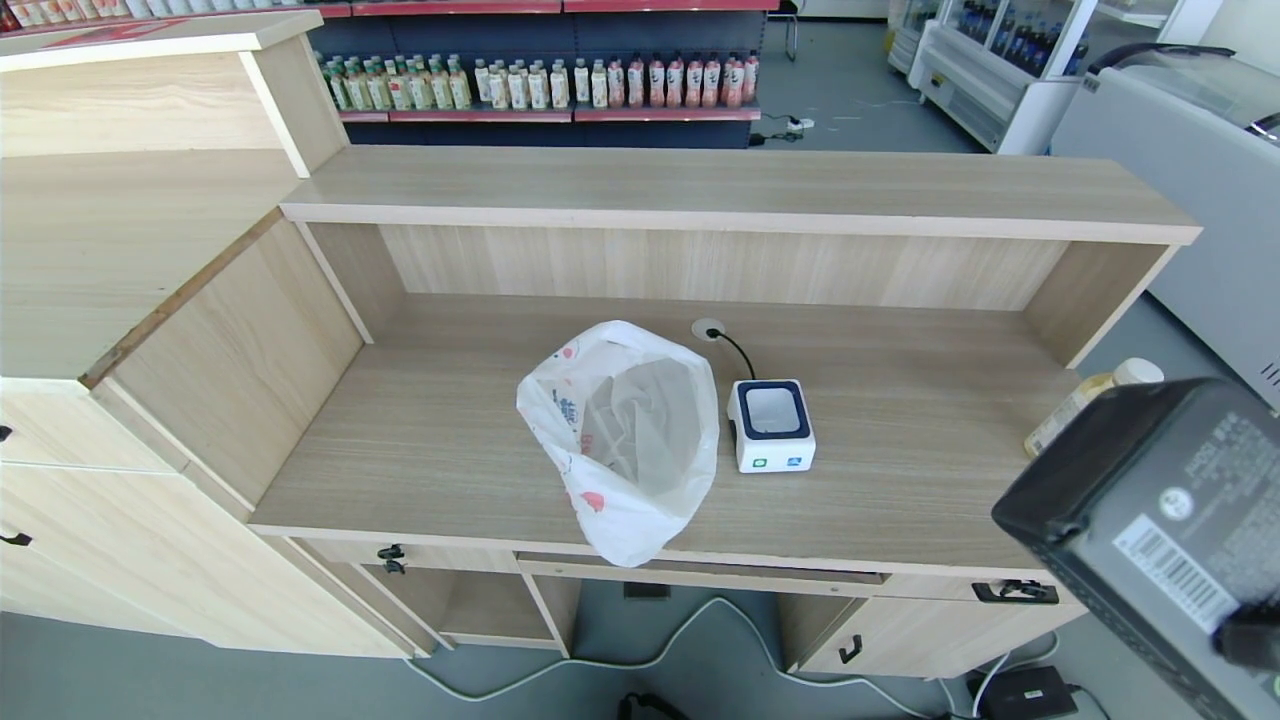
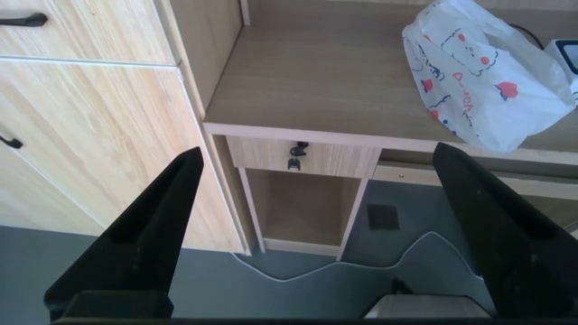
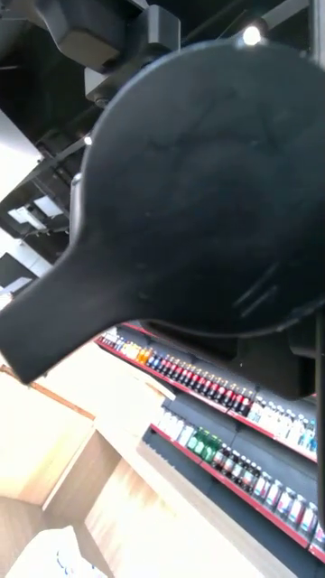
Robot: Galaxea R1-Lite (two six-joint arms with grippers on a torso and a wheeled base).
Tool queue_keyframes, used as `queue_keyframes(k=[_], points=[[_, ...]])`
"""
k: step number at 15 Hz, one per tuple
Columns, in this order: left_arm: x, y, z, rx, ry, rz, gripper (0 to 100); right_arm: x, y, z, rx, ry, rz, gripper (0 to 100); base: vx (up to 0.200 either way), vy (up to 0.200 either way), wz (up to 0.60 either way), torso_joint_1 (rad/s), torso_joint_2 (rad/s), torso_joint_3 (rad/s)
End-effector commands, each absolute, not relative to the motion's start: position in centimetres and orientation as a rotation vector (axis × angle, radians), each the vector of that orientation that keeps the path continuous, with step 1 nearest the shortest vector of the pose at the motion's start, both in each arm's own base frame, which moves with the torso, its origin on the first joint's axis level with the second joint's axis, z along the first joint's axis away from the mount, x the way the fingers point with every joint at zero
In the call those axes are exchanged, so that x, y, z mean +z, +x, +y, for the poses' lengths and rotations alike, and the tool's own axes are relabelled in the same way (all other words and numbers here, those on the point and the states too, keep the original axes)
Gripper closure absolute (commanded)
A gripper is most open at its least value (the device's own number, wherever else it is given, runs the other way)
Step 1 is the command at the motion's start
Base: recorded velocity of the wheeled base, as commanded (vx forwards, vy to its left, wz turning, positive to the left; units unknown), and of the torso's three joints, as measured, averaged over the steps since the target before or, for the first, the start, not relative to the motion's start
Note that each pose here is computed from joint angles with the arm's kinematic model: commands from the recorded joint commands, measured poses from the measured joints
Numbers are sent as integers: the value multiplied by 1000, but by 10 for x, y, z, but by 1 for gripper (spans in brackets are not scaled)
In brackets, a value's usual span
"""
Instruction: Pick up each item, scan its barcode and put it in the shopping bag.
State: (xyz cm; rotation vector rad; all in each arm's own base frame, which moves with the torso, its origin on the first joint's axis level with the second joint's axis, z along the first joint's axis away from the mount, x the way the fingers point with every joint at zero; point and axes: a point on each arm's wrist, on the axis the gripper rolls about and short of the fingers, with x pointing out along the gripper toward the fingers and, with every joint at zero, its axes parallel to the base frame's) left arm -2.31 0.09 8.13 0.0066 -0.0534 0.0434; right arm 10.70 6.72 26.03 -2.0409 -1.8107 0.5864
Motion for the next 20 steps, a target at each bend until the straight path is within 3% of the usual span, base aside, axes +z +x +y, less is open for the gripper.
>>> queue_keyframes(k=[1, 6, 8, 10, 11, 13, 16, 18, 20], points=[[81, -23, 1, 45, 7, -54, 0, 260, 107, 67, 587, -2040, -1812, 100, 0, 0, 0, 0, 0, 0], [81, -23, 1, 45, 7, -54, 0, 259, 108, 67, 596, -2041, -1797, 100, 0, 0, 0, 0, 0, 0], [81, -23, 1, 45, 7, -54, 0, 258, 124, 66, 717, -1980, -1627, 100, 0, 0, 0, 0, 0, 0], [81, -23, 1, 45, 7, -54, 0, 272, 139, 37, 707, -1910, -999, 100, 0, 0, 0, 0, 0, 0], [81, -23, 1, 43, 7, -54, 0, 271, 140, 17, 634, -1707, -595, 100, 0, 0, 0, 0, 0, 0], [81, -23, 1, 45, 7, -54, 0, 274, 142, 3, 475, -1407, -260, 100, 0, 0, 0, 0, 0, 0], [81, -23, 1, 45, 7, -54, 0, 265, 149, -12, 388, -1072, -53, 100, 0, 0, 0, 0, 0, 0], [81, -23, 1, 43, 7, -54, 0, 257, 142, -30, 296, -1039, 30, 100, 0, 0, 0, 0, 0, 0], [81, -23, 1, 45, 7, -54, 0, 253, 144, -35, 312, -965, 54, 100, 0, 0, 0, 0, 0, 0]])
